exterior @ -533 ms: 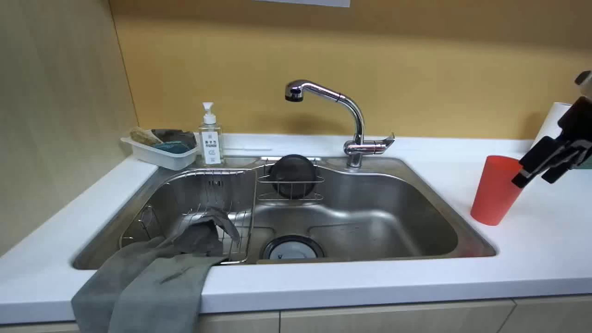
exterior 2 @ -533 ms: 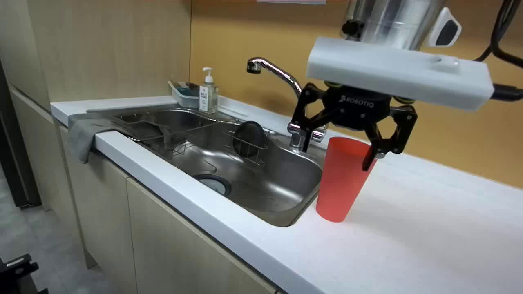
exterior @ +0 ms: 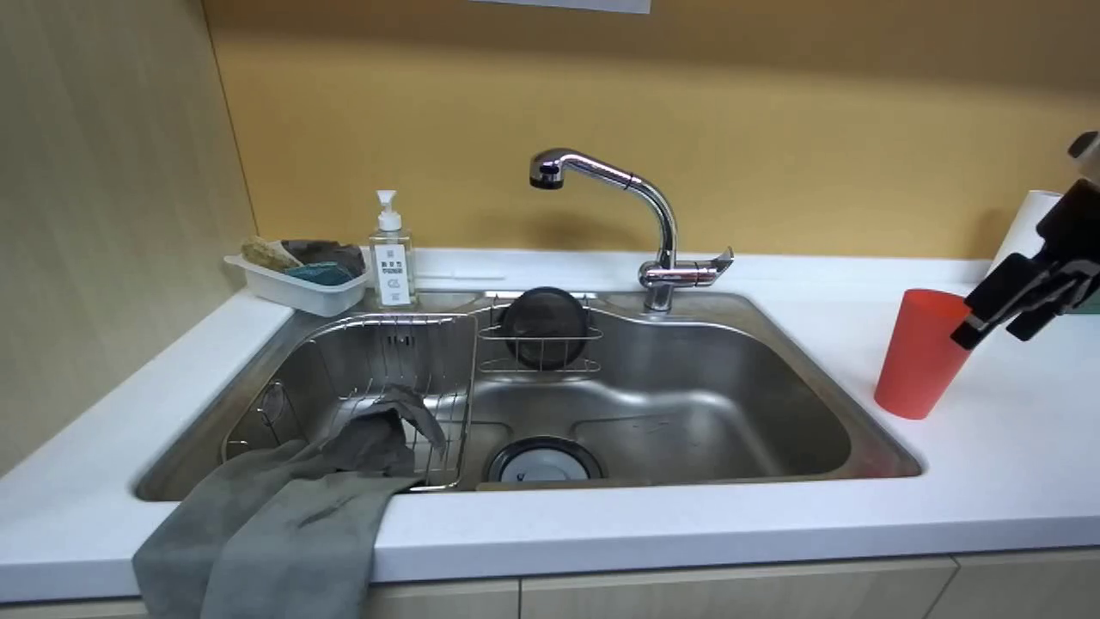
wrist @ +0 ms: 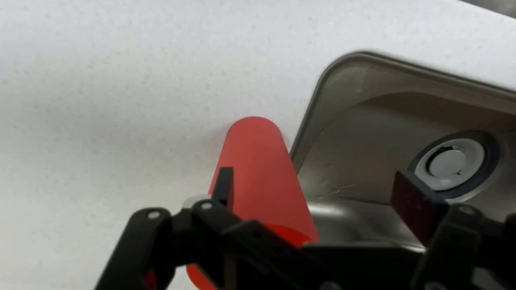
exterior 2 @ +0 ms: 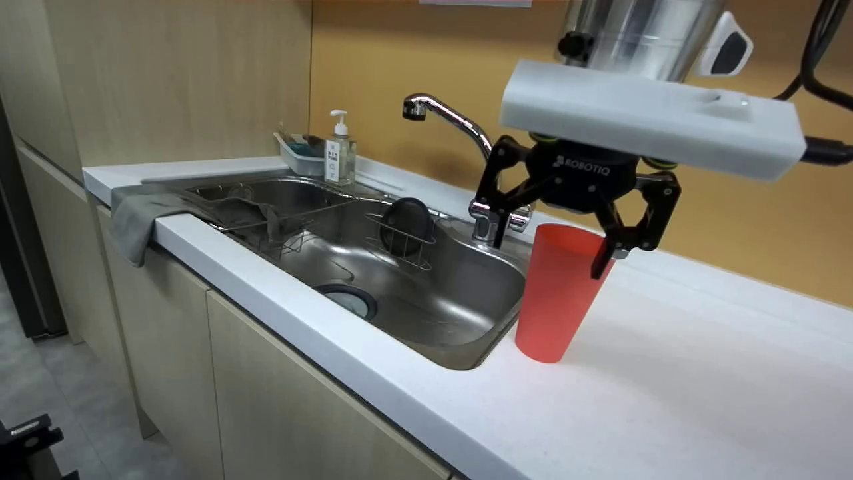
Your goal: Remove the cup from the countertop and put it in the sink
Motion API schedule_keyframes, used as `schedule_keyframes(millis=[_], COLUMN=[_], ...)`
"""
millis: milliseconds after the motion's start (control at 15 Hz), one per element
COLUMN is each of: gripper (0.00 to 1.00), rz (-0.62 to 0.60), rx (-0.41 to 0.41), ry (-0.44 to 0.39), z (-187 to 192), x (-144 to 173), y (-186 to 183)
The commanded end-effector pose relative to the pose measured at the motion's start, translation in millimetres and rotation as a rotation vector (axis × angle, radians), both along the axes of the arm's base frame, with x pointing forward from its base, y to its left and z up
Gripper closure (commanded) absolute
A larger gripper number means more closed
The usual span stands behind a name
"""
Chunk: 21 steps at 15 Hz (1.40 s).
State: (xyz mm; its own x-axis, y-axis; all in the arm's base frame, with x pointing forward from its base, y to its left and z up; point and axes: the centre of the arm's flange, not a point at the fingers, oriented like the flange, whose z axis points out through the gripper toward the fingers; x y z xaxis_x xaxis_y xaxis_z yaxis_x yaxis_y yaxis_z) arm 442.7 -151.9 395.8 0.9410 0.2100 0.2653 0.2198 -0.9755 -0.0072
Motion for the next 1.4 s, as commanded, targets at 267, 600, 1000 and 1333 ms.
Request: schedule_keyframes(millis=[267,600,1000,1333], gripper=[0.00,0.00,0.00,0.00], rz=[-0.020,0.037,0.163,0.223], rx=[-0.095,-0.154,-0.138,-0.171], ry=[-0.077,-0.061,0.089,0.081], z=[29.5,66.5,80.6,68.7], x=[11.6,29.2,44.8,62.2], y=[2.4,18.0,52.6,61.8])
